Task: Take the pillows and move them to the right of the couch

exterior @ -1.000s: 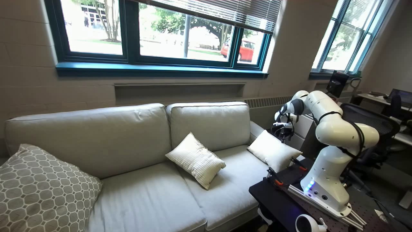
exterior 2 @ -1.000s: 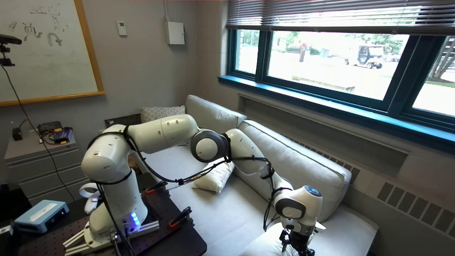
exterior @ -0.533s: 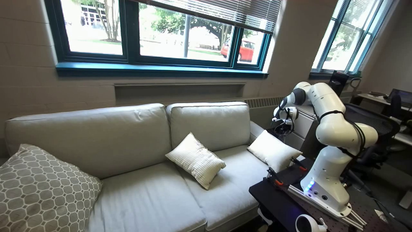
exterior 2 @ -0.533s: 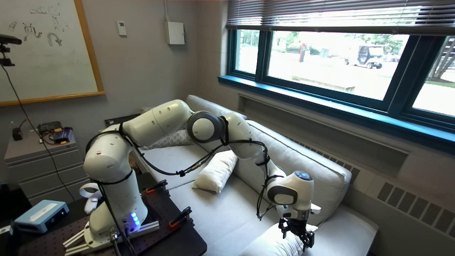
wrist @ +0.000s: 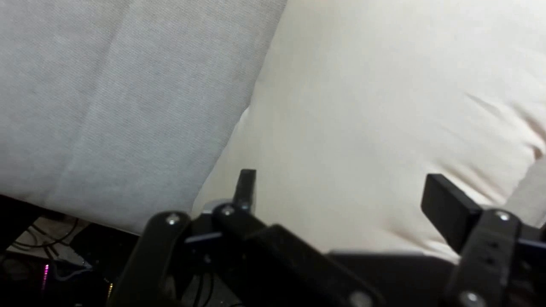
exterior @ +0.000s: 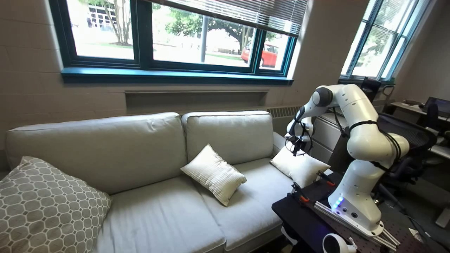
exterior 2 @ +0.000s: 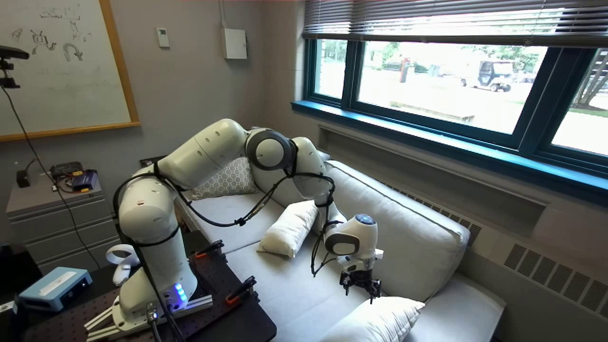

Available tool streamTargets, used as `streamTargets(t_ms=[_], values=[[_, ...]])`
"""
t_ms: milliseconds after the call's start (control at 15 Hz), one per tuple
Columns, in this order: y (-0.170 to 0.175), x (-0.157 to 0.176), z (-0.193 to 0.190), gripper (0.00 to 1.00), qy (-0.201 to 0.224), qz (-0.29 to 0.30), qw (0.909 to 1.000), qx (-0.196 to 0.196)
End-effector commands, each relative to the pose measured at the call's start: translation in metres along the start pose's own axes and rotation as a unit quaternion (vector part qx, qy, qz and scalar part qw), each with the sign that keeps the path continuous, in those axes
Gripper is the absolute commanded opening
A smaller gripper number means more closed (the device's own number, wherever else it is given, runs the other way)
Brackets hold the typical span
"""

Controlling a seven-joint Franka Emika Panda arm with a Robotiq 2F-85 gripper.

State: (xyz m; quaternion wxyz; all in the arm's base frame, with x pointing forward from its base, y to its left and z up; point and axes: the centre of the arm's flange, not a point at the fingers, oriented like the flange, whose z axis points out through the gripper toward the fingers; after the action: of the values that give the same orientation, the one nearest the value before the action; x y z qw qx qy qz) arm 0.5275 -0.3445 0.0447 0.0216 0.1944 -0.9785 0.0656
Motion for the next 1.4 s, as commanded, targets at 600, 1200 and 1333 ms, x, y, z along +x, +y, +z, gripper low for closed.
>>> streamTargets(t_ms=[600,1200,1333], values=[[0.111,-0.087,0.012,1.0,-0.12,0.116,0.9853,-0.035],[0.323,-0.269,-0.042,1.0,-0.276,0.237,0.9223,-0.129],[0.326,-0.251,-0.047,1.0,-0.26,0.214,0.9325,-0.131]])
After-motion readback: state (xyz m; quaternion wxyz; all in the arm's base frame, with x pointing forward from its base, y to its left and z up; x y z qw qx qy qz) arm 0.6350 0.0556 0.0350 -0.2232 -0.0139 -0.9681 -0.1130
